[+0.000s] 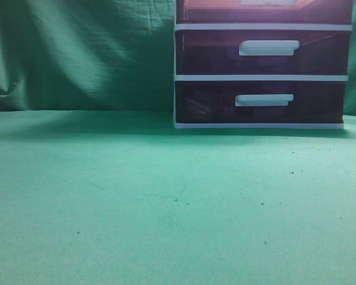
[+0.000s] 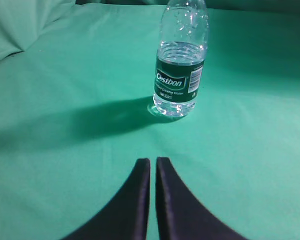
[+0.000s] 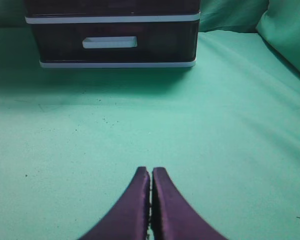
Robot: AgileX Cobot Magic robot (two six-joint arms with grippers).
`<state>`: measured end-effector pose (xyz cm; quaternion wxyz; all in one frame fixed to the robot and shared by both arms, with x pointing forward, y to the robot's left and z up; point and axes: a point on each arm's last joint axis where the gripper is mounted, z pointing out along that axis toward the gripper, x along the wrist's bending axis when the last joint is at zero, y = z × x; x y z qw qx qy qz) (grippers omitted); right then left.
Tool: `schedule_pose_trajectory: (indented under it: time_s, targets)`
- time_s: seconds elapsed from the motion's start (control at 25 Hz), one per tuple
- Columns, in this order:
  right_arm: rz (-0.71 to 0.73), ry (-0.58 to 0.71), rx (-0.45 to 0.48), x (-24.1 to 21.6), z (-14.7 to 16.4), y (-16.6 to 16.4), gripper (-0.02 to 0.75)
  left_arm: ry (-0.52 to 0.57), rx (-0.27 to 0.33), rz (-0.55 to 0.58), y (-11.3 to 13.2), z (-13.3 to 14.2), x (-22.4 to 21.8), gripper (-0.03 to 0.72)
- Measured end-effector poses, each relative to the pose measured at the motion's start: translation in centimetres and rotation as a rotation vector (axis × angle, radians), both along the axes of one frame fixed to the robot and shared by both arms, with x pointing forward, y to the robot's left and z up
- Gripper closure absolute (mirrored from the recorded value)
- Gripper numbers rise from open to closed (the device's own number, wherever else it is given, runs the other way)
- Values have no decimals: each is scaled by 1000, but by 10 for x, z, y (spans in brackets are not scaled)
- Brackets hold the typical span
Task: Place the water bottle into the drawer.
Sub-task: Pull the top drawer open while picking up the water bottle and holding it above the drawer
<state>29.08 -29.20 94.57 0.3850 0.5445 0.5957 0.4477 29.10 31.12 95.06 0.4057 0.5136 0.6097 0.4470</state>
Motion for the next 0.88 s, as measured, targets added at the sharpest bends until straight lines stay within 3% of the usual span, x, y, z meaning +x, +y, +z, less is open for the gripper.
schedule_pose_trajectory:
  time_s: [0.88]
  targets:
    - [0,0,0,0,0,0,738,-2,-2,0,0,0,0,688]
